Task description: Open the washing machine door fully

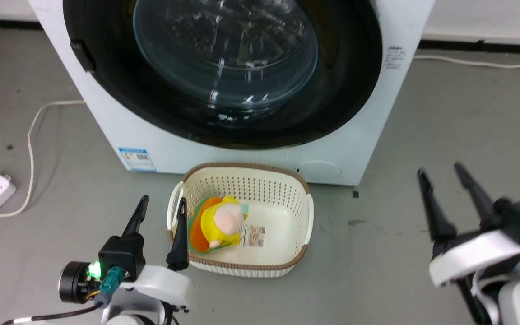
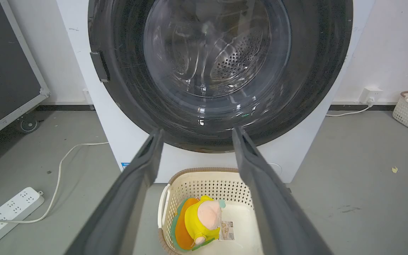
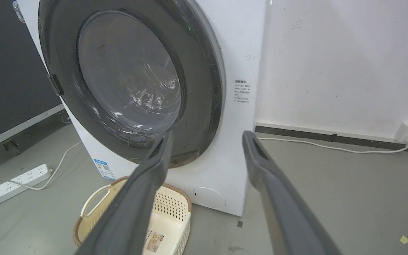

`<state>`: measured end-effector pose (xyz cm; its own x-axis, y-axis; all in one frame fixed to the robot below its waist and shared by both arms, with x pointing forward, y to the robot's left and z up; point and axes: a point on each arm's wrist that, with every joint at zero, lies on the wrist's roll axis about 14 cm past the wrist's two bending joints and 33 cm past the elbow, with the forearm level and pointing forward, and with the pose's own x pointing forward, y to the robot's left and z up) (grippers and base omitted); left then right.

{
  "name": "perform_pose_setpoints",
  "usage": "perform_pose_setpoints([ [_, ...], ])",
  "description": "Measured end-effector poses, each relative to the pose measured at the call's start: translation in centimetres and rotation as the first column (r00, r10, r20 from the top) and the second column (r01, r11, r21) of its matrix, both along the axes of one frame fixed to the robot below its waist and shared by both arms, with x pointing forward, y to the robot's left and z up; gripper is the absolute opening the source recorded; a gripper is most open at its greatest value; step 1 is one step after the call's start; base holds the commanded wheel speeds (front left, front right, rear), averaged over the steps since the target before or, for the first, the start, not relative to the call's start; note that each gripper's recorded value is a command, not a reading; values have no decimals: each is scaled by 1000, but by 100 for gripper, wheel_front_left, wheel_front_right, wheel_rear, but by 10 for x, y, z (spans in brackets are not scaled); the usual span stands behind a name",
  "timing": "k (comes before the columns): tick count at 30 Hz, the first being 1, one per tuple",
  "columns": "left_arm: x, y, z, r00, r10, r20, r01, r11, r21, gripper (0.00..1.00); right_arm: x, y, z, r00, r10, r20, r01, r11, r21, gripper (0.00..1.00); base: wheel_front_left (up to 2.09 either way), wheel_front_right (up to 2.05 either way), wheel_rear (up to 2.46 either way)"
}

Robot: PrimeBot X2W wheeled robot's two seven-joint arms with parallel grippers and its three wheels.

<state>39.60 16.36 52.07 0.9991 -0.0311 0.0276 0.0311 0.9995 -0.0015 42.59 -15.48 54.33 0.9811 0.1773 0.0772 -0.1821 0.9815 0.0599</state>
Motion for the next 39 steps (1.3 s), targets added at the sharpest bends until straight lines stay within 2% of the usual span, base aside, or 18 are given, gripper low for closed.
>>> perform_pose_setpoints([
  [6, 8, 2, -3, 1000, 9, -2, -9, 1000, -5, 100, 26, -1, 12, 1000, 8, 14, -9, 998, 63, 100, 0, 0, 0],
  [7, 9, 2, -4, 1000, 11, -3, -11, 1000, -8, 100, 30, -1, 14, 1000, 9, 14, -10, 997, 77, 43, 0, 0, 0],
  [8, 12, 2, -5, 1000, 13, -1, -13, 1000, -11, 100, 42, 0, 18, 1000, 15, 15, -17, 993, 113, 0, 0, 0, 0],
  [12, 15, 1, -8, 1000, 14, -2, -14, 1000, -18, 100, 59, 0, 23, 1000, 17, 8, -18, 984, 175, 0, 0, 0, 0],
  [13, 17, 2, -8, 1000, 17, 3, -17, 1000, -18, 100, 73, -5, 21, 1000, 0, -25, 8, 958, 287, 0, 0, 0, 0],
  [14, 18, 3, -12, 1000, 23, -4, -23, 999, -24, 100, 87, -5, 24, 999, 2, -39, 11, 945, 327, 0, 0, 0, 0],
  [23, 28, 3, -14, 1000, 27, 6, -27, 999, -27, 100, 127, 7, 33, 997, 49, -52, -23, 914, 405, 0, 0, 0, 0],
  [30, 33, 4, -21, 999, 35, -5, -35, 999, -33, 100, 154, 16, 30, 991, 95, -90, -39, 869, 492, 0, 0, 0, 0],
  [36, 37, 5, -26, 999, 36, -6, -37, 999, -37, 100, 181, 24, 25, 978, 145, -150, -35, 823, 567, 0, 0, 0, 0],
  [37, 40, 5, -27, 999, 39, -4, -39, 999, -38, 100, 194, 27, 19, 963, 182, -198, -22, 786, 618, 0, 0, 0, 0],
  [39, 40, 4, -29, 999, 37, -7, -38, 998, -42, 100, 203, 29, 15, 951, 208, -230, -11, 764, 645, 0, 0, 0, 0],
])
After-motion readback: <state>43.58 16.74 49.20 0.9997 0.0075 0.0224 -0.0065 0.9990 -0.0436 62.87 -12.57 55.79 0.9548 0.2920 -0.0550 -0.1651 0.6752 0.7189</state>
